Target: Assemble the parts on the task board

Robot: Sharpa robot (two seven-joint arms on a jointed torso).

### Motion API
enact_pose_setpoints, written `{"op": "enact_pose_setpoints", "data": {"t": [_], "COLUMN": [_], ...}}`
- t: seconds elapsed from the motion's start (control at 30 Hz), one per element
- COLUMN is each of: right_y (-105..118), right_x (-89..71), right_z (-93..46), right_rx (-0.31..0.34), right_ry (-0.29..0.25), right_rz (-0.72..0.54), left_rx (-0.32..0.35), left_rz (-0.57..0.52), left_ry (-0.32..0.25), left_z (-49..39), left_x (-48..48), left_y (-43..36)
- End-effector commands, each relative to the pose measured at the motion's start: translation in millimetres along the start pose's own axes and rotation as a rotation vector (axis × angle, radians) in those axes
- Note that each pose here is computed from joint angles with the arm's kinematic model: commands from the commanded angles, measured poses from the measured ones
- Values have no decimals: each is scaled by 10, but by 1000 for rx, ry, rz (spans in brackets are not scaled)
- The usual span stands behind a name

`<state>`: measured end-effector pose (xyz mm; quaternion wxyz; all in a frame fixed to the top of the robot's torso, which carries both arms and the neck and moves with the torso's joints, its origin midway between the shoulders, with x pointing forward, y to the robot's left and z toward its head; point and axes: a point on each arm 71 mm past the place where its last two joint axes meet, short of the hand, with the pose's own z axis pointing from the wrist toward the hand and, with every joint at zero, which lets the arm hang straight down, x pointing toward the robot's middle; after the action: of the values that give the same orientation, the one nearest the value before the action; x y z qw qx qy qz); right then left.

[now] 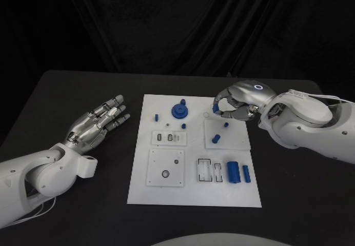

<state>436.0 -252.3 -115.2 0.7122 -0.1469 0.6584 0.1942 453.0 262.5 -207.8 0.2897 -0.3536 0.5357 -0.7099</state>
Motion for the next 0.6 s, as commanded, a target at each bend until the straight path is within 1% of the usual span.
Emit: {"op": "enact_pose_setpoints", "data": {"t": [0.03, 0.2, 0.4, 0.6], "right_y": [251, 549, 719, 797], "right_x": [-16, 75, 240, 387], "right_z": [87, 236, 305, 344], "right_rx": [-76, -148, -179, -189], "right_ry": [-16, 30, 65, 91], "right_rz": [14, 20, 34, 17], "left_rx": [113, 112, 112, 112], "left_rz": [-9, -9, -10, -9], "left_ry": [11, 11, 11, 10], "left_z": [-1, -5, -6, -12], "left_x": [18, 15, 16, 10], "left_y": [-75, -77, -77, -79]}}
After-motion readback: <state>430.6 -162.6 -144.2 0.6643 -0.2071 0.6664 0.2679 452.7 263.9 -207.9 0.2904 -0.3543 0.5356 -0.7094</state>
